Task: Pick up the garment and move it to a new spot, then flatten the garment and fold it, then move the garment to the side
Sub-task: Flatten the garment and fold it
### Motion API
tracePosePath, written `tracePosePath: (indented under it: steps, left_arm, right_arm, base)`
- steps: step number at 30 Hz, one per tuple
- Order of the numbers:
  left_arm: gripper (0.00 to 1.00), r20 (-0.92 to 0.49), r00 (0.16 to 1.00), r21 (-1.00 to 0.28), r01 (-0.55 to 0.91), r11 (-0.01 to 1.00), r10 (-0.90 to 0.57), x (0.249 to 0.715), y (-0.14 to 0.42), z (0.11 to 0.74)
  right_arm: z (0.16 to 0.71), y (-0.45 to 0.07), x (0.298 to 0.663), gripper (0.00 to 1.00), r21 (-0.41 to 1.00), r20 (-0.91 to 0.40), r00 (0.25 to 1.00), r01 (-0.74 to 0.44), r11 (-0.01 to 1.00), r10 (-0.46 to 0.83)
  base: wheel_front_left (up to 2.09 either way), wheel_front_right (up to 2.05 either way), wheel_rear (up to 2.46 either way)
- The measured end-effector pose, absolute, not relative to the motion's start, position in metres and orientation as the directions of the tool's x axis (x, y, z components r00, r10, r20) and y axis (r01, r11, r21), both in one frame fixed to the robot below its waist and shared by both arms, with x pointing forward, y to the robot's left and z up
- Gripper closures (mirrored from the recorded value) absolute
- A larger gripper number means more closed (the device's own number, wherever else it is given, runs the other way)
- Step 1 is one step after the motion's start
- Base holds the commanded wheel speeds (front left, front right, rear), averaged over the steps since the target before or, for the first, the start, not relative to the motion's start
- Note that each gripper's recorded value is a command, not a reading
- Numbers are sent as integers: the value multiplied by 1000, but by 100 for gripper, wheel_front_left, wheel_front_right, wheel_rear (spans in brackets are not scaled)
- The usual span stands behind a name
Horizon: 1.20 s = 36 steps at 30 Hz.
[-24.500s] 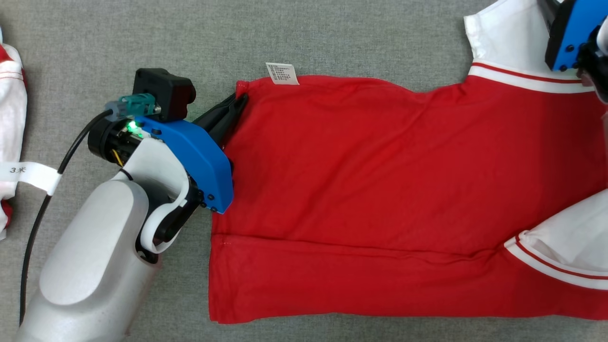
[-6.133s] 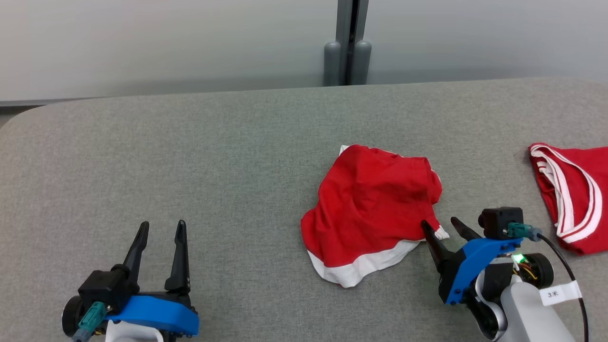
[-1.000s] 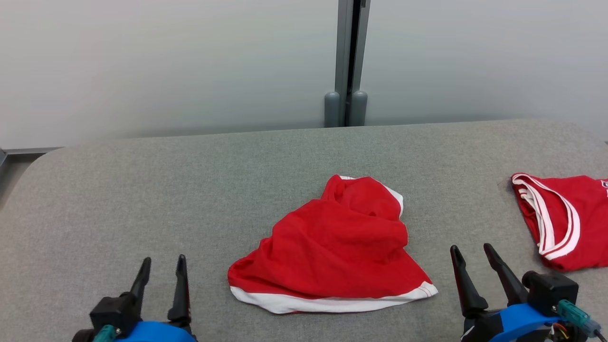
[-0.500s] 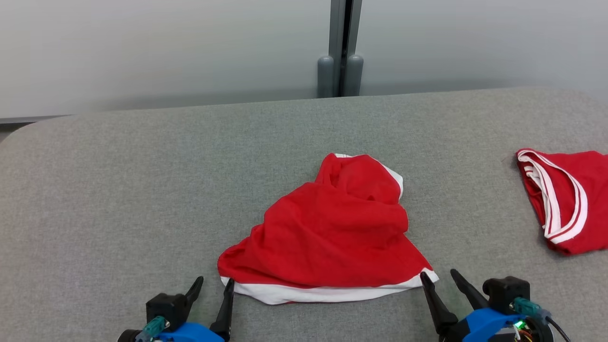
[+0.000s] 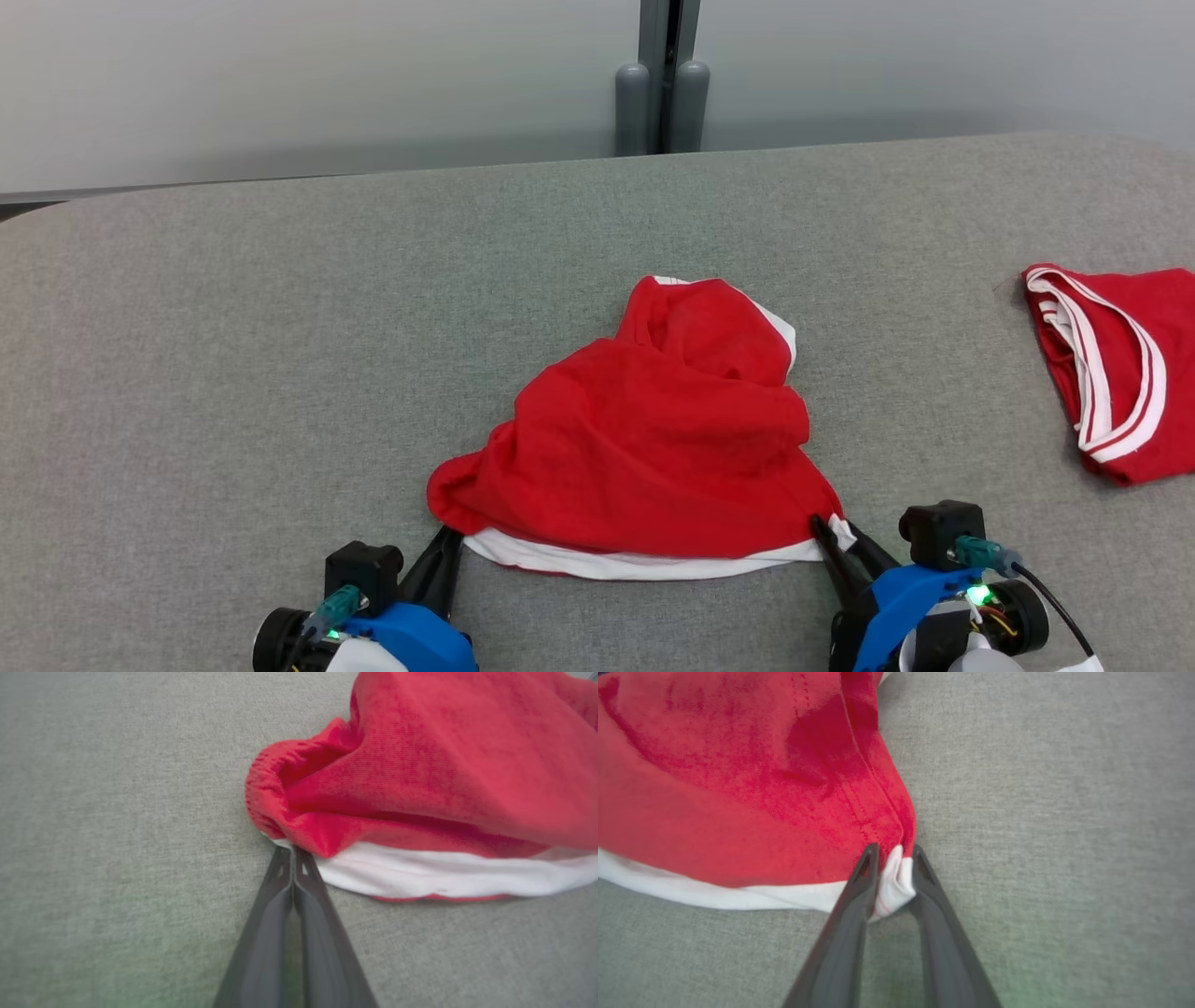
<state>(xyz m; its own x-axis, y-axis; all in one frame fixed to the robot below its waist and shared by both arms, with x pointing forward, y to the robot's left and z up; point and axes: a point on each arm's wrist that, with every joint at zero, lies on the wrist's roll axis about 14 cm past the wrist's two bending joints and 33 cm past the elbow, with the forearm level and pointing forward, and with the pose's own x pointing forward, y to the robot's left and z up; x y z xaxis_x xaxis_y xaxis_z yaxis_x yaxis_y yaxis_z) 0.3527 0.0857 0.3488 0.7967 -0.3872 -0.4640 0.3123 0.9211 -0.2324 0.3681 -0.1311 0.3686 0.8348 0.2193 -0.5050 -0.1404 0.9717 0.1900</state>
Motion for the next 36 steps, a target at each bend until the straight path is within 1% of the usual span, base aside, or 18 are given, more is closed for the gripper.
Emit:
tracePosePath:
  steps: [4, 5, 6, 7, 12, 14, 17, 18, 19, 20, 22, 25, 28, 32, 35, 36]
  left_arm:
    - [100, -410, 820, -258, 316, 913, -399, 357, 79, 361]
    - [100, -380, 833, -266, 317, 910, -401, 360, 77, 369]
    - [100, -303, 865, -285, 318, 905, -399, 372, 75, 390]
    - [100, -303, 865, -285, 318, 905, -399, 372, 75, 390]
    - [100, -80, 912, -312, 362, 879, -403, 397, 74, 459]
    - [100, -18, 908, -300, 394, 869, -418, 402, 73, 485]
    - [100, 73, 891, -317, 446, 837, -447, 404, 65, 526]
    - [100, 104, 884, -326, 464, 824, -456, 404, 62, 540]
    - [100, 161, 869, -362, 492, 792, -467, 404, 58, 567]
    - [100, 161, 869, -362, 492, 792, -467, 404, 58, 567]
    - [100, 200, 851, -418, 523, 743, -486, 406, 52, 590]
    - [100, 202, 838, -466, 537, 703, -507, 417, 49, 608]
    - [100, 164, 839, -495, 525, 692, -519, 442, 49, 610]
    - [100, 122, 853, -542, 485, 686, -507, 499, 46, 604]
    - [100, 129, 868, -527, 469, 708, -479, 552, 48, 605]
    - [100, 135, 877, -479, 465, 745, -461, 569, 52, 606]
  right_arm:
    - [383, -127, 373, 100, 215, -448, 864, -144, 966, 229]
    - [391, -127, 376, 100, 224, -414, 882, -141, 964, 225]
    - [415, -131, 387, 100, 236, -333, 918, -137, 962, 213]
    - [415, -131, 387, 100, 236, -333, 918, -137, 962, 213]
    - [494, -140, 404, 100, 257, -96, 977, -159, 953, 189]
    - [526, -145, 404, 100, 259, -13, 984, -171, 951, 180]
    - [564, -152, 397, 100, 259, 78, 983, -182, 948, 167]
    - [577, -155, 395, 100, 255, 105, 981, -184, 949, 162]
    - [601, -160, 390, 100, 241, 156, 975, -194, 951, 159]
    - [601, -160, 390, 100, 241, 156, 975, -194, 951, 159]
    - [619, -164, 386, 100, 223, 186, 970, -199, 954, 159]
    - [636, -172, 391, 100, 202, 204, 966, -198, 959, 157]
    - [641, -183, 411, 100, 199, 196, 970, -184, 963, 145]
    - [635, -194, 460, 100, 219, 168, 976, -175, 960, 139]
    - [637, -199, 508, 100, 210, 189, 972, -175, 962, 136]
    - [639, -201, 524, 100, 203, 204, 970, -174, 964, 132]
  base:
    - [0, 0, 0]
    - [0, 0, 0]
    - [0, 0, 0]
    - [0, 0, 0]
    - [0, 0, 0]
    - [0, 0, 0]
    - [0, 0, 0]
    - [0, 0, 0]
    - [0, 0, 0]
    - [0, 0, 0]
    - [0, 0, 0]
    - [0, 0, 0]
    - [0, 0, 0]
    - [0, 0, 0]
    - [0, 0, 0]
    - [0, 0, 0]
